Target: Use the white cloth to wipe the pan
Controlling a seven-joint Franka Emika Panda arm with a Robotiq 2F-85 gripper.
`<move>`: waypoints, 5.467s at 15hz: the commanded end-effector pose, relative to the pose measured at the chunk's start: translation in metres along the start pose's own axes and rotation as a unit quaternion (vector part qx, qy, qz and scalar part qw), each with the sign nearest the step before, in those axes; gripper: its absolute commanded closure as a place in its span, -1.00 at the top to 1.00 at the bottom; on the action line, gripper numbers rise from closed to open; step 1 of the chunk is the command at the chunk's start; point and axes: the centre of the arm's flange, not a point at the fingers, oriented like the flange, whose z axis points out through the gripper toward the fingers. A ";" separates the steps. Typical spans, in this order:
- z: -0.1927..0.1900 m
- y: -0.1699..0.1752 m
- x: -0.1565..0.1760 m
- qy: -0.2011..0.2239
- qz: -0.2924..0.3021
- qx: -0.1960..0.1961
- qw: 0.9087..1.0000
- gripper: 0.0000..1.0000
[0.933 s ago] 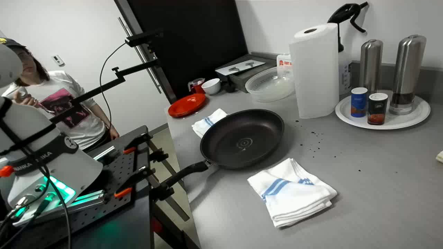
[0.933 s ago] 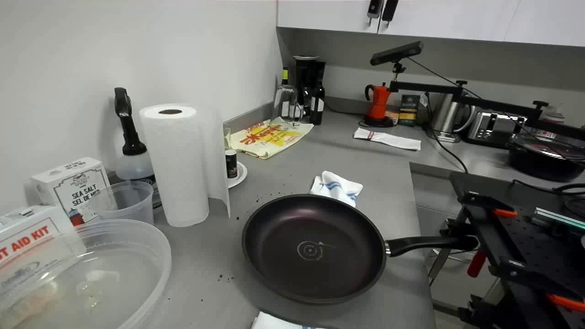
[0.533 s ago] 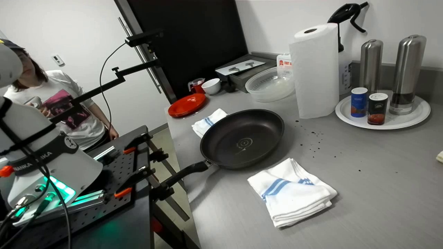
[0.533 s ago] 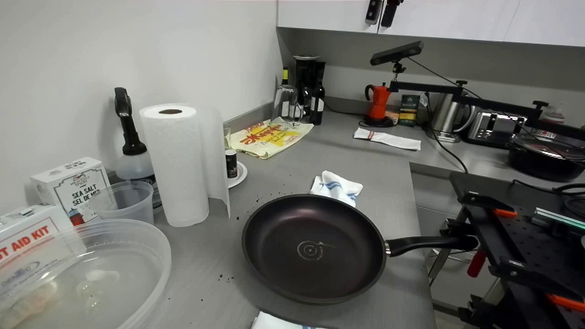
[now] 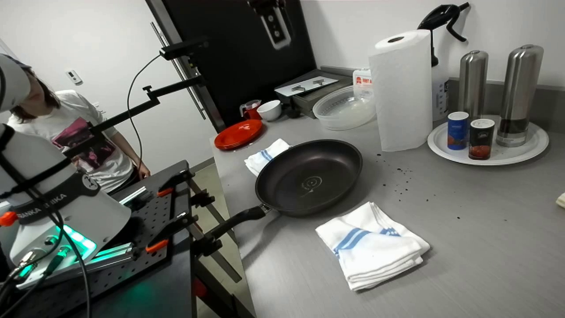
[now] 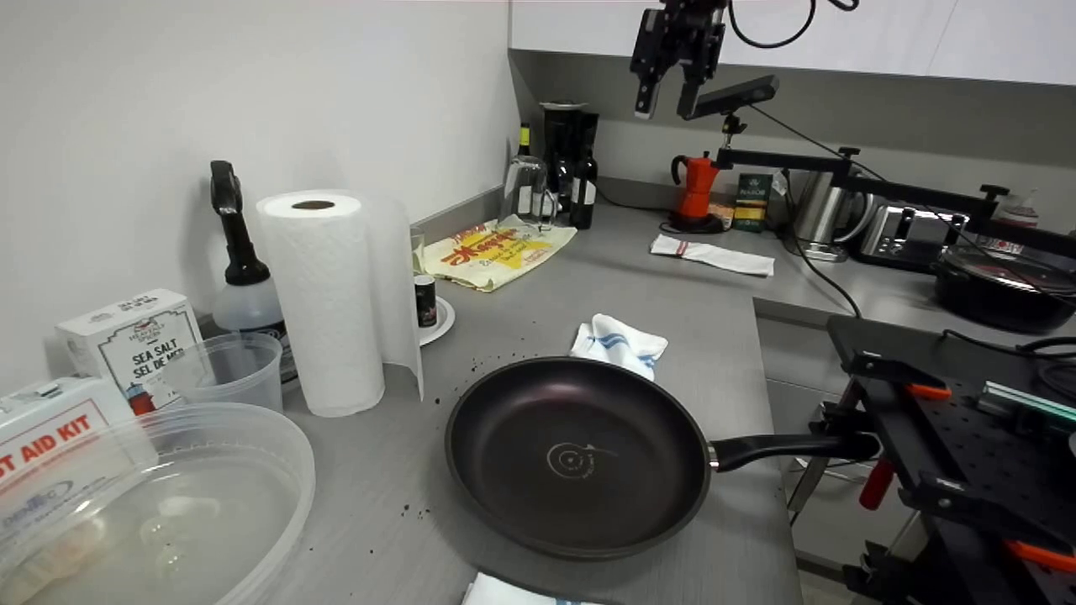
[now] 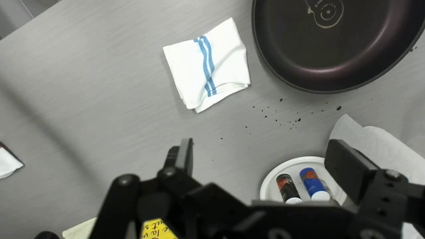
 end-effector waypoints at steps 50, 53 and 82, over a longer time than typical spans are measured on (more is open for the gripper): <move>0.385 0.007 0.014 -0.111 0.211 -0.019 0.971 -0.26; 0.384 0.008 0.015 -0.110 0.211 -0.019 0.971 -0.72; 0.204 -0.075 0.002 -0.046 0.089 0.011 0.995 -0.94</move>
